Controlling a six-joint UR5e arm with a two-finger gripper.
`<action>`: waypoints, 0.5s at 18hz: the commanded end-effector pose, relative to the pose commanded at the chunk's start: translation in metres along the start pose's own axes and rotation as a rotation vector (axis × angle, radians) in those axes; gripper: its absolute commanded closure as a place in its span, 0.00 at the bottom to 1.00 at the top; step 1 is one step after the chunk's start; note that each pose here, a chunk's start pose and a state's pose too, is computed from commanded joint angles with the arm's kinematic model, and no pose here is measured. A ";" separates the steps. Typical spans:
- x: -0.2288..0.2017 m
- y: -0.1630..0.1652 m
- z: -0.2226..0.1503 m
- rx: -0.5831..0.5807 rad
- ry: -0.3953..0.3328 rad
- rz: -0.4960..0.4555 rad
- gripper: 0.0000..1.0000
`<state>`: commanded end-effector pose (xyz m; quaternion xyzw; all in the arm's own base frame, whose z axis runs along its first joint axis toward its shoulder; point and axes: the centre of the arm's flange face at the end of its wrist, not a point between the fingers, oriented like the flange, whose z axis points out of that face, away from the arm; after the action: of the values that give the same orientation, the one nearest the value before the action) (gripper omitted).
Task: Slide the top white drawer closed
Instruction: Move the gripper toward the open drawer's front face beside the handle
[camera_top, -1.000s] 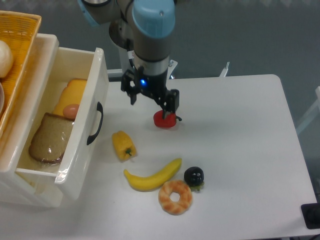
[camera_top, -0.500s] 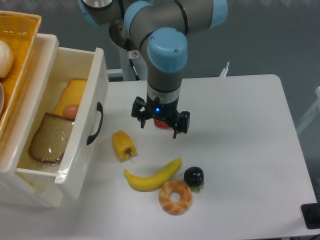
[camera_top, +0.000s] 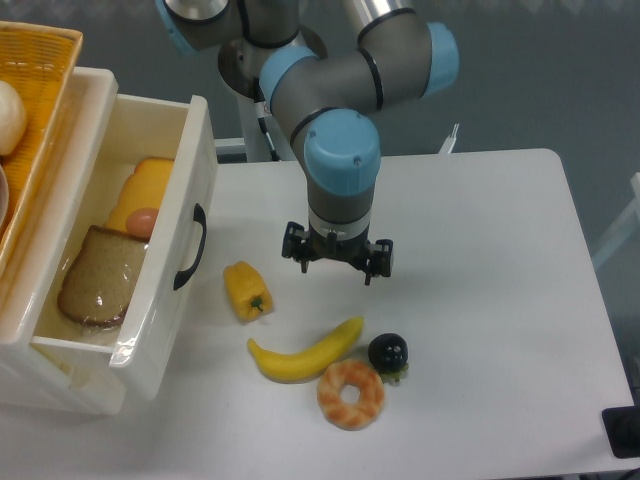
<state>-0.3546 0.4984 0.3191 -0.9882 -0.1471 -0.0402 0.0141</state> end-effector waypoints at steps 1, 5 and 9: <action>0.002 0.000 0.002 0.007 0.023 -0.011 0.00; 0.011 0.000 0.015 0.028 0.121 -0.030 0.00; 0.016 0.000 0.018 0.026 0.149 -0.033 0.00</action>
<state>-0.3385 0.5040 0.3029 -0.9796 -0.1624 -0.1121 0.0372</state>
